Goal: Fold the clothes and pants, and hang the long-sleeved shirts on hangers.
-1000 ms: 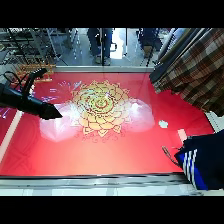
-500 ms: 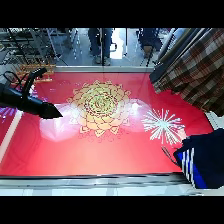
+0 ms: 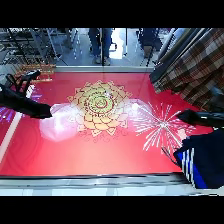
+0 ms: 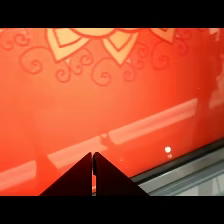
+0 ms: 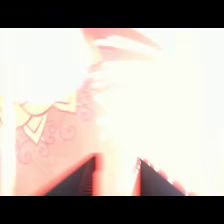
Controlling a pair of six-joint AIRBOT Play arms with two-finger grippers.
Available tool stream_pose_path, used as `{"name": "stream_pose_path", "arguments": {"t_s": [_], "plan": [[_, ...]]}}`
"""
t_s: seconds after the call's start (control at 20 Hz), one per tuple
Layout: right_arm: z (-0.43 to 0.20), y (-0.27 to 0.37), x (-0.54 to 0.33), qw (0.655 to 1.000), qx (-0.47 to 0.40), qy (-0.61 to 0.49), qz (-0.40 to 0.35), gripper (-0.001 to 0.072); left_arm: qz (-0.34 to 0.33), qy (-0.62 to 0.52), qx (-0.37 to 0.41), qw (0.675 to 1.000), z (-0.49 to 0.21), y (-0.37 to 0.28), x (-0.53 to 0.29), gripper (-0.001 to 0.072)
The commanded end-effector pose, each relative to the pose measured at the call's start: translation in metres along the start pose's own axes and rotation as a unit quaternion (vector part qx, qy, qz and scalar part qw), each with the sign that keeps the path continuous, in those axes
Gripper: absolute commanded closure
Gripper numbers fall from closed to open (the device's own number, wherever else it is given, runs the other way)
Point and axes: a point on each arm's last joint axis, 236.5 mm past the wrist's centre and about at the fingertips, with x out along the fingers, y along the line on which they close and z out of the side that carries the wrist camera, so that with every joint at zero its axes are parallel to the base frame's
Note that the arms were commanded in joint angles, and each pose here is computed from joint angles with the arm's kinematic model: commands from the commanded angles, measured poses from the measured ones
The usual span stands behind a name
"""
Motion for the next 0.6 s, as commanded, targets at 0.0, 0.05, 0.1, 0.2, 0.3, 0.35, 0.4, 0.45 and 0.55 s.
{"name": "stream_pose_path", "arguments": {"t_s": [0.0, 0.05, 0.1, 0.2, 0.3, 0.35, 0.4, 0.45, 0.55], "plan": [[0.025, 0.073, 0.045, 0.984, -0.161, -0.076, -0.015, 0.0698, 0.060, 0.002, -0.048, 0.997, -0.003, 0.028, -0.002, 0.0692], [0.027, 0.074, 0.045, 0.983, -0.165, -0.081, -0.016, 0.0697, 0.060, 0.002, -0.047, 0.997, -0.003, 0.028, -0.002, 0.0692], [0.055, 0.093, 0.042, 0.971, -0.186, -0.149, -0.018, 0.0696, 0.060, 0.002, -0.047, 0.997, -0.003, 0.028, -0.002, 0.0692], [0.072, 0.102, 0.037, 0.963, -0.187, -0.192, -0.017, 0.0696, 0.060, 0.002, -0.047, 0.997, -0.003, 0.028, -0.002, 0.0691], [0.080, 0.102, 0.033, 0.960, -0.185, -0.208, -0.019, 0.0696, 0.060, 0.002, -0.047, 0.997, -0.003, 0.028, -0.002, 0.0692], [0.082, 0.101, 0.032, 0.959, -0.185, -0.212, -0.021, 0.0696, 0.060, 0.002, -0.047, 0.997, -0.002, 0.028, -0.002, 0.0692], [0.082, 0.101, 0.032, 0.959, -0.184, -0.213, -0.021, 0.0696, 0.060, 0.002, -0.047, 0.997, -0.003, 0.028, -0.002, 0.0692], [0.082, 0.101, 0.032, 0.959, -0.184, -0.213, -0.021, 0.0696, 0.060, 0.002, -0.047, 0.997, -0.002, 0.028, -0.002, 0.0691], [0.082, 0.101, 0.032, 0.959, -0.184, -0.213, -0.021, 0.0696, 0.060, 0.002, -0.047, 0.997, -0.002, 0.028, -0.002, 0.0692]]}}
